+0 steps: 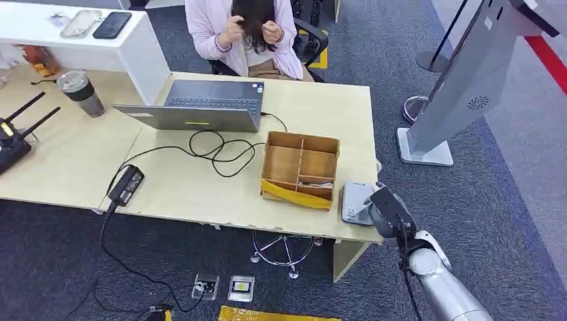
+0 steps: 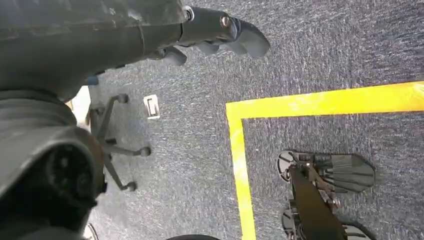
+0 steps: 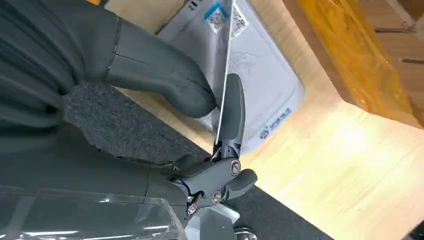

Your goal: Pass the card to the sensor for recognition and then transmit it.

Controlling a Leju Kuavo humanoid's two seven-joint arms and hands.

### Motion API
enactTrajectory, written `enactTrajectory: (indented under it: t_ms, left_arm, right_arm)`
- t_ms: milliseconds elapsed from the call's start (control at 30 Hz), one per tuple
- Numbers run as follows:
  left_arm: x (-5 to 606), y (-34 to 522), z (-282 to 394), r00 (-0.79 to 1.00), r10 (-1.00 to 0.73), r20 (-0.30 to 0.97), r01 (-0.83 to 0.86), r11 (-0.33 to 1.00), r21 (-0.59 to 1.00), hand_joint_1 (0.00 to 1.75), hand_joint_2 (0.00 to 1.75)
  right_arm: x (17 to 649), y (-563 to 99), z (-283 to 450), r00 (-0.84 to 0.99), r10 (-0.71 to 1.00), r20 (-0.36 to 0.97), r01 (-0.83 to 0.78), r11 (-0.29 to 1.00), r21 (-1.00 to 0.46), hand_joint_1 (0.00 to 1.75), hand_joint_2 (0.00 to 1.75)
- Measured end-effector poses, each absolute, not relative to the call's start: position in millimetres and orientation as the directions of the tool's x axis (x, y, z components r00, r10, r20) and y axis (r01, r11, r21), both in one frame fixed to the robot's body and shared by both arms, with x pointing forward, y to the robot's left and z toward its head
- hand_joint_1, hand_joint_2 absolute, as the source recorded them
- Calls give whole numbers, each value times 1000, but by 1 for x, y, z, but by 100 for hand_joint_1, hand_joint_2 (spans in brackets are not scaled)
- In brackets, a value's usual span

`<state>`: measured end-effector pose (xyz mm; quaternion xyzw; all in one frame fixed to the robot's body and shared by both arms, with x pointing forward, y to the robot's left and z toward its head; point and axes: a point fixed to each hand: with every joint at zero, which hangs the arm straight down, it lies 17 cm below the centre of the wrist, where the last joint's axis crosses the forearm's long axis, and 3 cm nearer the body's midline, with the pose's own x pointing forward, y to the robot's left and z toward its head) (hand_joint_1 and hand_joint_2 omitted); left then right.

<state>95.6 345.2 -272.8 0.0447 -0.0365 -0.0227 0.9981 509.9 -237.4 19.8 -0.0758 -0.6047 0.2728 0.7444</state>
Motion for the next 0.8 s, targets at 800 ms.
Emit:
enactTrajectory:
  t_ms: [800]
  left_arm:
    - [107, 342, -270, 976, -186, 116, 177, 981, 80, 0, 0]
  right_arm:
    - [601, -207, 237, -309, 653, 692, -185, 672, -717, 175, 175]
